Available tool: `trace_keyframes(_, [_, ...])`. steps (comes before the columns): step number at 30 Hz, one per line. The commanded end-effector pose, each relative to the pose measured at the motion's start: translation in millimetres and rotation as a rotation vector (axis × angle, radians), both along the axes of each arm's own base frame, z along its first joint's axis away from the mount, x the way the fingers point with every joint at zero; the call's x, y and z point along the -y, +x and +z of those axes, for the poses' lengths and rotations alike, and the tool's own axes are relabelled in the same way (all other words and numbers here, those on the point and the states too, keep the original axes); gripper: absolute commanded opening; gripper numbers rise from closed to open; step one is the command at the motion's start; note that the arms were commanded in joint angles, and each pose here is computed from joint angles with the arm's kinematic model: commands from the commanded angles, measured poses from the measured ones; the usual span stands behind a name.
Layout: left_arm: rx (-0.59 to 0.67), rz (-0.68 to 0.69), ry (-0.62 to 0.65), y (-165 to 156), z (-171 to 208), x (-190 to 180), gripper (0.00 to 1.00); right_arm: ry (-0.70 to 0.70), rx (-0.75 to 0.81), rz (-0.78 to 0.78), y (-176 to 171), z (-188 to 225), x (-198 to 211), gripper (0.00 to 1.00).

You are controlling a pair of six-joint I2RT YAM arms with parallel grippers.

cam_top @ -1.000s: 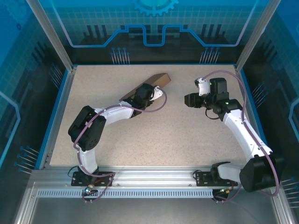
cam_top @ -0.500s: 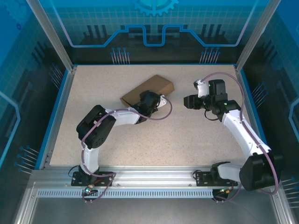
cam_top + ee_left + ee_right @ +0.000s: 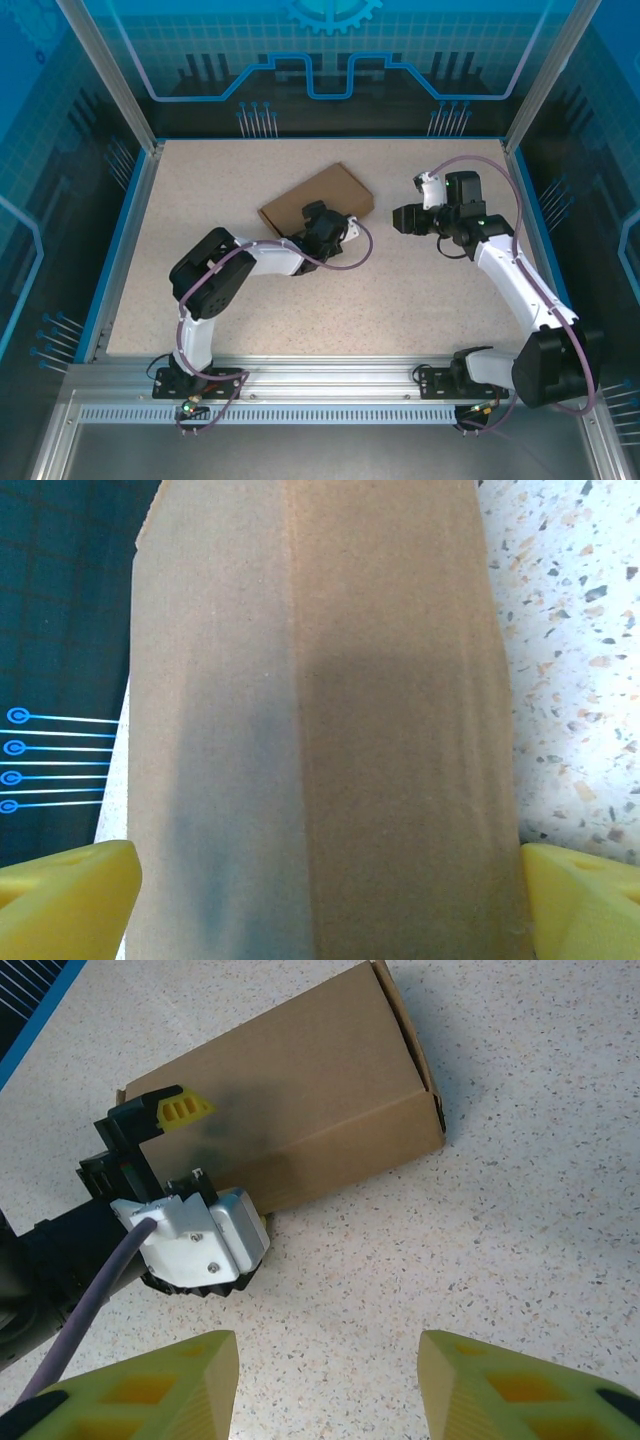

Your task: Fold the paper box

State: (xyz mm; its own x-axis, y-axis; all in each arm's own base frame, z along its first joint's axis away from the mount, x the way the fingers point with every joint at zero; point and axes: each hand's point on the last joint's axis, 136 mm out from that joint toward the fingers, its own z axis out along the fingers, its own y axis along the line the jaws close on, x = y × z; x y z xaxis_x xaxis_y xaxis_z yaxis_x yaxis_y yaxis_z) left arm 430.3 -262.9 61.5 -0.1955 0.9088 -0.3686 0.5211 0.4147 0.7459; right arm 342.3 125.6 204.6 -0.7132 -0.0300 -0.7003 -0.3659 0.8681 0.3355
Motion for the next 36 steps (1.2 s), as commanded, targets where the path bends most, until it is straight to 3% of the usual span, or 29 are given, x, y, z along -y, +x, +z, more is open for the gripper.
trace_keyframes(1, [0.006,0.001,0.004,-3.5,-7.4,2.5,0.99,0.021,-0.014,-0.001,0.9,-4.8,0.5,0.51])
trace_keyframes(9, [-0.012,-0.034,0.003,-12.5,-13.9,8.8,0.99,0.022,-0.016,-0.001,1.5,-5.9,0.2,0.51])
trace_keyframes(20, [-0.001,-0.083,-0.054,-21.6,5.3,22.3,0.99,0.023,-0.016,-0.001,2.2,-5.9,-0.1,0.51])
trace_keyframes(29, [-0.013,-0.143,-0.164,-34.5,35.4,35.8,0.99,0.020,-0.015,-0.001,2.7,-5.7,0.0,0.51])
trace_keyframes(36, [-0.023,-0.124,-0.345,-45.9,69.9,32.2,0.99,-0.003,-0.026,-0.020,15.9,-15.3,2.0,0.51])
